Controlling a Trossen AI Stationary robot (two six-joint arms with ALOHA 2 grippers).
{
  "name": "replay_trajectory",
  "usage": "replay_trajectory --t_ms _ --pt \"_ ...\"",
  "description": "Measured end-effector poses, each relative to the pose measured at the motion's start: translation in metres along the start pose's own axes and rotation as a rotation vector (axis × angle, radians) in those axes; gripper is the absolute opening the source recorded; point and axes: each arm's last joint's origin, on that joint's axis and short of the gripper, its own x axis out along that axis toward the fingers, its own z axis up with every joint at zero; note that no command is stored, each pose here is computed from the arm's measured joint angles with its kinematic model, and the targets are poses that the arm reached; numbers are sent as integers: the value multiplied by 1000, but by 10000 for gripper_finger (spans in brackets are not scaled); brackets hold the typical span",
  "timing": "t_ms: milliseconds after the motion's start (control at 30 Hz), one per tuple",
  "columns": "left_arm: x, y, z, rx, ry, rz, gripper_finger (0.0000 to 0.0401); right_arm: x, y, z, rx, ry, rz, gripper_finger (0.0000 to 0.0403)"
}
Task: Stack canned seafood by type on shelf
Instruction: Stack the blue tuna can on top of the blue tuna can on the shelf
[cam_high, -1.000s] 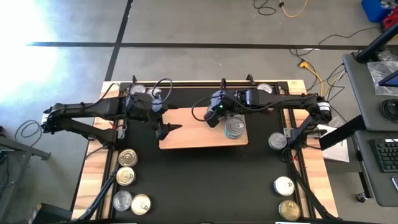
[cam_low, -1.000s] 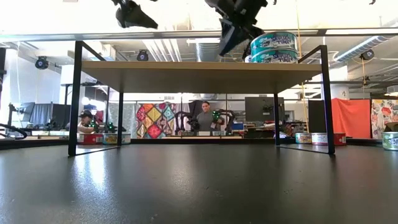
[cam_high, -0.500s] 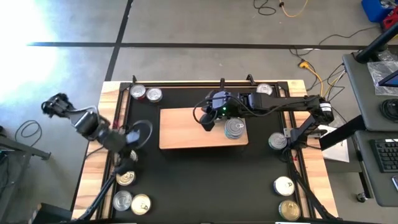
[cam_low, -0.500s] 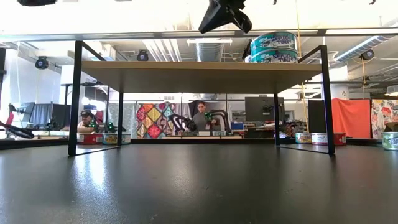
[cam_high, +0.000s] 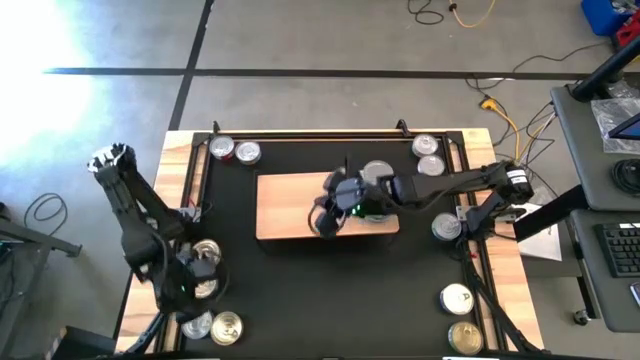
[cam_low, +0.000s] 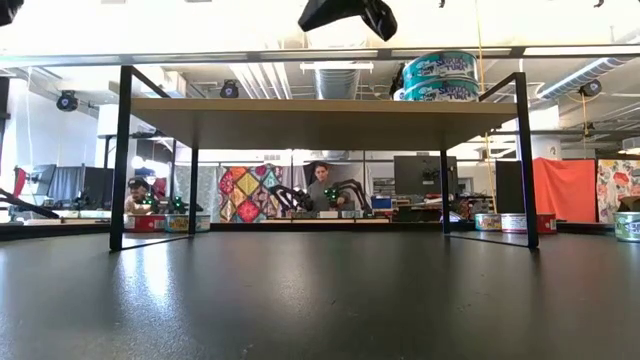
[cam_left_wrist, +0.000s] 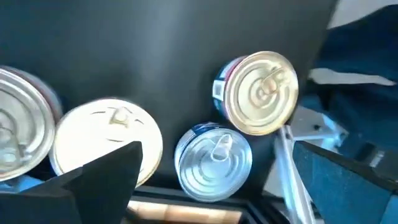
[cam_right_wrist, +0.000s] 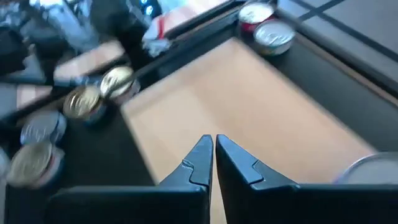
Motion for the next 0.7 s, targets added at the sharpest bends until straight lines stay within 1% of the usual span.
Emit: replay_trajectory --t_ms 67,200,233,267,333,433,567,633,700 --pt "15 -11 1 -15 -13 -1 400 -1 10 -7 -22 15 19 12" --pt "44 -35 7 -29 -82 0 400 -10 28 -20 -41 36 60 12" --pt "52 -39 7 -48 -82 13 400 -13 34 -23 -49 40 74 12" --pt "61 -41 8 -80 -70 39 400 -16 40 -27 -62 45 90 12" --pt "77 -43 7 -141 1 93 397 -25 53 -39 -98 71 122 12" --pt "93 -47 5 -198 74 136 390 -41 73 -60 -140 126 158 12" --pt "107 -52 10 -256 75 165 382 -64 94 -88 -204 143 149 12" --pt "112 -52 17 -284 64 177 379 -74 101 -99 -196 137 124 12" --pt "116 -48 25 -296 62 220 378 -84 107 -108 -186 121 104 12"
